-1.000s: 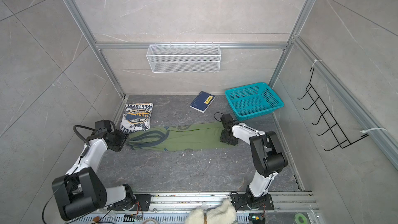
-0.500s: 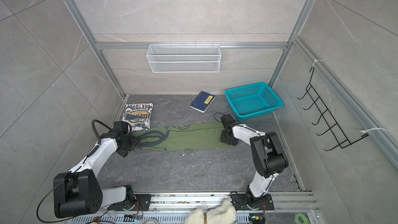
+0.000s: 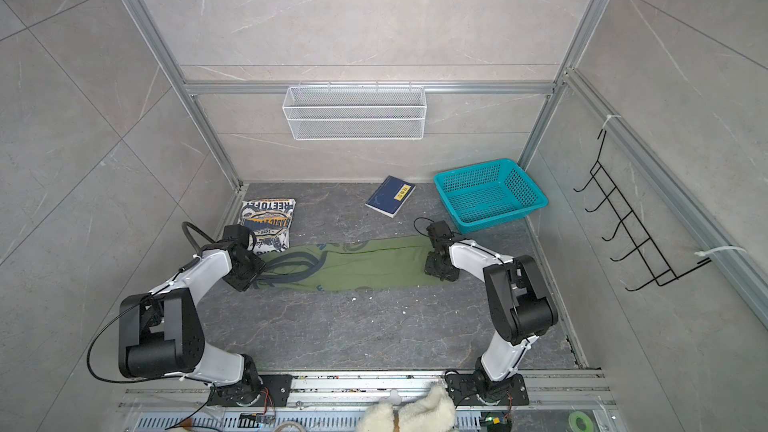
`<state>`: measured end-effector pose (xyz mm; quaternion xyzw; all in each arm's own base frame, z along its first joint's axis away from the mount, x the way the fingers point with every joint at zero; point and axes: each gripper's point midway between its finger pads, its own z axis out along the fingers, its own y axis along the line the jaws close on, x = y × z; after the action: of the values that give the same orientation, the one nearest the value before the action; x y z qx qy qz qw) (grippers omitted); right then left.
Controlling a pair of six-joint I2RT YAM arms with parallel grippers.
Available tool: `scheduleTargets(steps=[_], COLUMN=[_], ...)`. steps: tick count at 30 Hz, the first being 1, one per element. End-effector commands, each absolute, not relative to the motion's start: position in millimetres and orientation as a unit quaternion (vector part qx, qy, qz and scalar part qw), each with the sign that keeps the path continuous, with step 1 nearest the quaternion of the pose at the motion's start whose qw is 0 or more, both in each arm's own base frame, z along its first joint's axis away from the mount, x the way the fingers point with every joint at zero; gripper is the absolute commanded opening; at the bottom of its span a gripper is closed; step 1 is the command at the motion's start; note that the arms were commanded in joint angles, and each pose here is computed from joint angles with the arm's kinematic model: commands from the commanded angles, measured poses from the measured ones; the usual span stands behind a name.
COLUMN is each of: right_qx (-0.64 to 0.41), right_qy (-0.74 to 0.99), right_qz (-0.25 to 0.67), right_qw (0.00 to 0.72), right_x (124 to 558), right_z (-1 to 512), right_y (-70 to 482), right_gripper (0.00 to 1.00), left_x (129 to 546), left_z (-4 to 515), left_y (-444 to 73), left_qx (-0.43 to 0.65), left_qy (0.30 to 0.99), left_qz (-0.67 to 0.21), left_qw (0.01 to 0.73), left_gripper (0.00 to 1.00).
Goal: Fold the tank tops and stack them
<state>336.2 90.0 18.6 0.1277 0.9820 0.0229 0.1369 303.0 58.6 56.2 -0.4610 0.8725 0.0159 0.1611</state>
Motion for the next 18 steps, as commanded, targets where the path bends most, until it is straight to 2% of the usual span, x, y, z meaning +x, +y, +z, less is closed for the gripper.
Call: scheduleTargets(steps=[1, 4, 6, 9, 11, 18], right_qx=[0.129, 0.129, 0.129, 0.130, 0.130, 0.131], right_qy=[0.983, 0.983, 0.983, 0.982, 0.982, 0.981], right_qz=[0.032, 0.033, 0.033, 0.034, 0.036, 0.039], right_qw=[0.130, 0.129, 0.130, 0.132, 0.133, 0.134], right_x=[330, 330, 329, 329, 329, 330], right_z=[18, 17, 18, 20, 21, 23], right_y=[91, 92, 91, 90, 91, 92], right_gripper=[0.51, 0.51, 0.51, 0.51, 0.51, 0.51], left_x=[313, 315, 312, 294, 275, 215], left_z=[66, 80, 90, 100, 97, 101], left_y=[64, 58, 51, 37, 25, 19], left_qx=[-0.470, -0.470, -0.468, -0.463, -0.466, -0.491], left_qy=[0.865, 0.864, 0.864, 0.867, 0.865, 0.854], left_qz=[0.008, -0.021, -0.043, -0.073, -0.098, -0.091], left_qw=[0.178, 0.182, 0.183, 0.171, 0.157, 0.147], left_gripper=[0.32, 0.20, 0.16, 0.07, 0.06, 0.03])
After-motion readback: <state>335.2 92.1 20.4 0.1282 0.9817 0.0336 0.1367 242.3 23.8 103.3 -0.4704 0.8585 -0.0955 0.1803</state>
